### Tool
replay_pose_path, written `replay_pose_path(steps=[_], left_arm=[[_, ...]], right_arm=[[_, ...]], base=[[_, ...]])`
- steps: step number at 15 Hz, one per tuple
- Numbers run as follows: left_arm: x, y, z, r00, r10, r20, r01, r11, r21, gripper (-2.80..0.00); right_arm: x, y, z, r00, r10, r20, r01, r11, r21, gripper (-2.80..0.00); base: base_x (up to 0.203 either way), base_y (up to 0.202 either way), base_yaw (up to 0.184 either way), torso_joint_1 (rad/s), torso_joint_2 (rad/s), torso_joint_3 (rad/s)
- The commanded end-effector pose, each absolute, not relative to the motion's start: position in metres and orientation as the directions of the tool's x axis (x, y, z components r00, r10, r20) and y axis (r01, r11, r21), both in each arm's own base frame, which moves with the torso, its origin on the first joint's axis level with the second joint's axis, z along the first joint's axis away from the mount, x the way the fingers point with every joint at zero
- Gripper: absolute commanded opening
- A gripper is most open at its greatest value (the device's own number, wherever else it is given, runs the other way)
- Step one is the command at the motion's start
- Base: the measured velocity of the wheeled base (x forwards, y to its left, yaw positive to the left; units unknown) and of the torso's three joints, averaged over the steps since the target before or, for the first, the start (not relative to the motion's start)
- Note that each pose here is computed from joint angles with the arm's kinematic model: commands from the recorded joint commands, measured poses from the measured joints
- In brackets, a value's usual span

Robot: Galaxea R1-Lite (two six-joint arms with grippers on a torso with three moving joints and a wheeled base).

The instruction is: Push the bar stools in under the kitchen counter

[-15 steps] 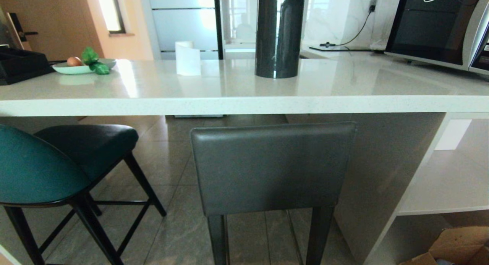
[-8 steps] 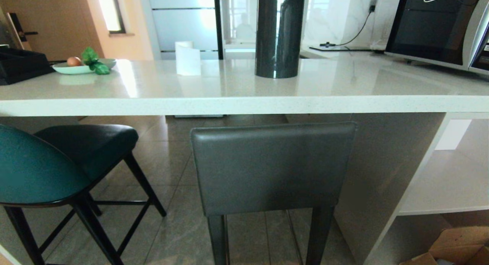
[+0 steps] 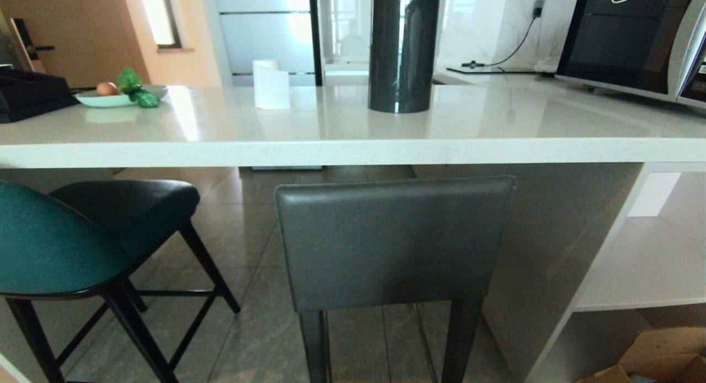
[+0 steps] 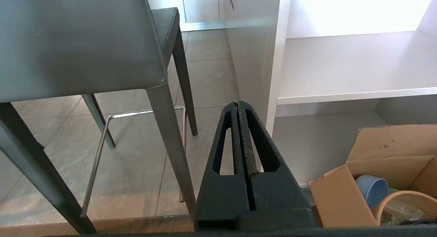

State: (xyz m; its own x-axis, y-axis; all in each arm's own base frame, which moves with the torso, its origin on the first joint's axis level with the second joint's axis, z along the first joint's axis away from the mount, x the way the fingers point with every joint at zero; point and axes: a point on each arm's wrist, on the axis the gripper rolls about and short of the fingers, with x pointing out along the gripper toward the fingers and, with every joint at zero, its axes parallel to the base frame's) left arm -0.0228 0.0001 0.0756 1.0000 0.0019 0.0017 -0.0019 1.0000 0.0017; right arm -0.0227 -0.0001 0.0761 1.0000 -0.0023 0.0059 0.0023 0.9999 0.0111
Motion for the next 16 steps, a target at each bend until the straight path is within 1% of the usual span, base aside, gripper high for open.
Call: replay_pose_path(steps=[1,16], left_arm=[[-0.0226,0.0001,0.0748,1.0,0.003,-0.002,-0.003,1.0,0.002,-2.8],[-0.0225,0.0001,0.0747,1.0,0.003,0.001,-0.003,1.0,-0.003,-2.8]], right_arm=[[-0.0224,-0.0001,0.0755,1.0,-0.003,0.005,0.003,1.0,0.011,-2.8],[-0.0225,-0.0001,0.0758,1.0,-0.003,0.006,0.003,1.0,0.015,-2.8]], base=[[0.0,0.0,0.0,0.0,0.0,0.0],[0.0,0.0,0.0,0.0,0.0,0.0]])
